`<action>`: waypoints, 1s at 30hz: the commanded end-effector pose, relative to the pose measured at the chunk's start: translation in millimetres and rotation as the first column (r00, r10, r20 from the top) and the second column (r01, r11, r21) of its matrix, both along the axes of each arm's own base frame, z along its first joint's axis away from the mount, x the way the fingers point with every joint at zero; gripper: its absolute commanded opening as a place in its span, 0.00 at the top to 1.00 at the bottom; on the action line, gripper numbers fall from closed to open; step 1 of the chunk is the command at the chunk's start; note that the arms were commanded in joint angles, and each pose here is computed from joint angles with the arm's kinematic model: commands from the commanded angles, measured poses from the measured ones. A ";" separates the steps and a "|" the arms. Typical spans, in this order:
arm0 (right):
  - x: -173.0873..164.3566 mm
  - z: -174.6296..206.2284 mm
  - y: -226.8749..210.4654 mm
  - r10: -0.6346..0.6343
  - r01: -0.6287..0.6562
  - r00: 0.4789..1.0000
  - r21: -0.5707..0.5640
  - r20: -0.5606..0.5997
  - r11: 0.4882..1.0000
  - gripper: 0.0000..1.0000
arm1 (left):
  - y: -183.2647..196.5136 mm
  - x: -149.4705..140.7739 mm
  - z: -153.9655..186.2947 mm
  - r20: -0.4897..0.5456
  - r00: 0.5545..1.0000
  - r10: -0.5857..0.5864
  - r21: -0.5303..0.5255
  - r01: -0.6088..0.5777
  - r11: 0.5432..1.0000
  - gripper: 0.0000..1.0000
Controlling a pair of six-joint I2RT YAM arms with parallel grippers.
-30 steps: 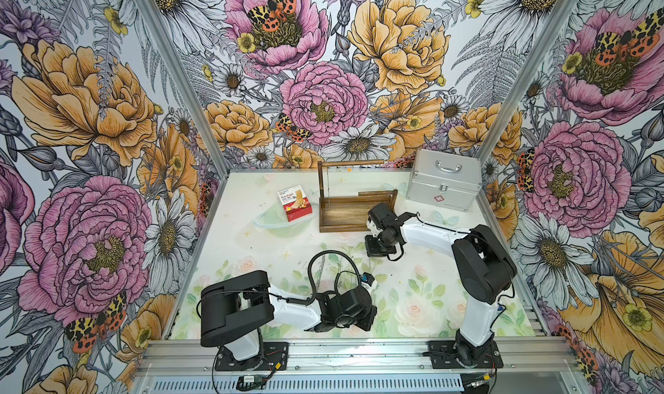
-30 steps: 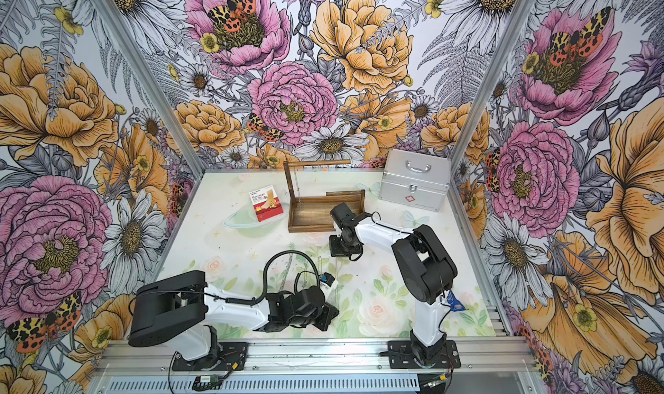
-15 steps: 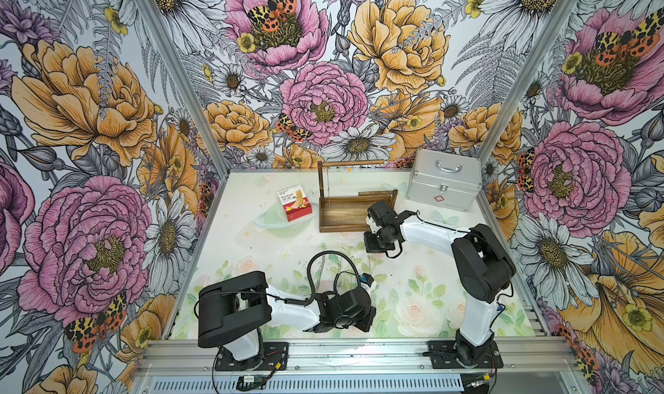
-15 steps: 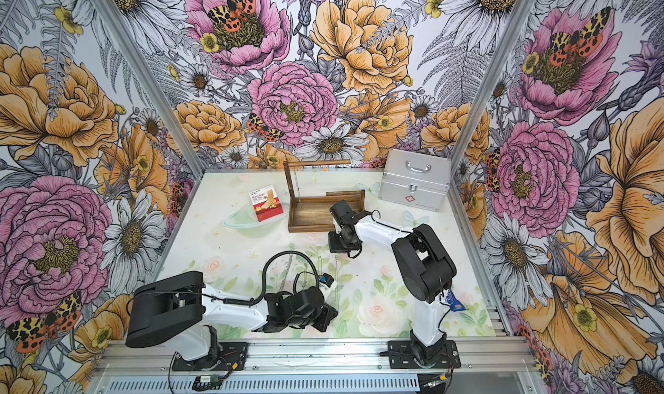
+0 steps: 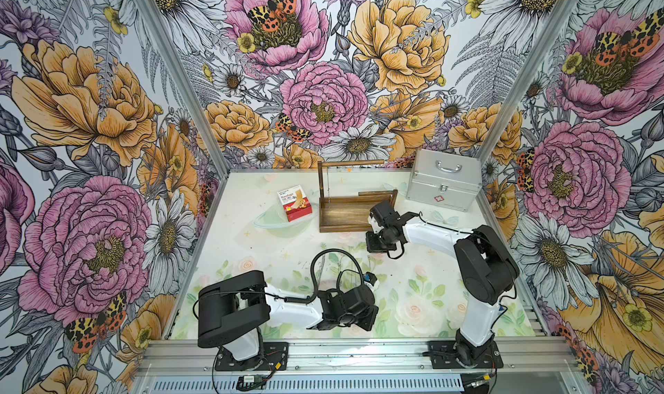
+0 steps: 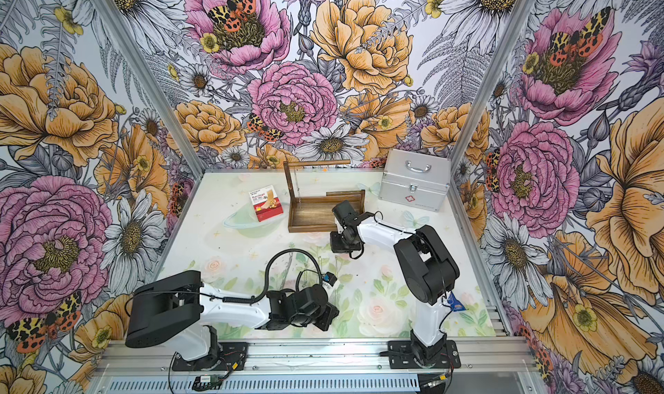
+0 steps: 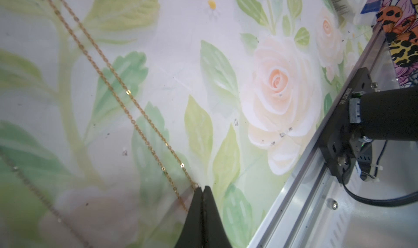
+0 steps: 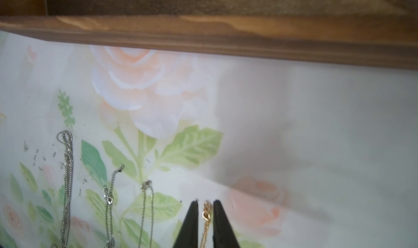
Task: Take the necklace off the jewelry display stand
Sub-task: Place the necklace at the center of the board.
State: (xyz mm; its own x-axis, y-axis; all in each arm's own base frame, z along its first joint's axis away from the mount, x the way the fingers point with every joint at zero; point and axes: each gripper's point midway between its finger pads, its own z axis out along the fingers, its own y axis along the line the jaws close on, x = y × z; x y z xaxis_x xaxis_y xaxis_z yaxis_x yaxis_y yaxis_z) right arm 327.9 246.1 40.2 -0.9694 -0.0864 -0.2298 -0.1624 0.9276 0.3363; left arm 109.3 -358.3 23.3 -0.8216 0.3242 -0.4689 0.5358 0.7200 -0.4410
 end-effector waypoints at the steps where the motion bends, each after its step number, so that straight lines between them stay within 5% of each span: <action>1: 8.5 18.0 0.3 -0.013 0.010 0.997 0.040 0.076 0.999 0.84 | -9.4 3.7 15.3 0.022 0.999 -0.026 -0.015 0.026 1.000 0.94; 12: -4.7 67.6 -26.8 -0.120 0.061 0.946 0.198 0.300 0.978 0.82 | -13.1 12.4 54.8 0.091 0.995 -0.028 -0.034 0.031 0.999 0.86; 23: -34.9 127.7 -65.7 -0.293 -0.011 0.823 0.530 0.487 0.848 0.67 | 27.8 38.8 133.9 0.228 0.971 0.072 -0.113 -0.047 0.992 0.35; 30: -53.8 151.4 -75.4 -0.325 -0.087 0.778 0.603 0.539 0.793 0.57 | 82.1 61.1 184.9 0.245 0.949 0.198 -0.207 -0.149 0.967 0.18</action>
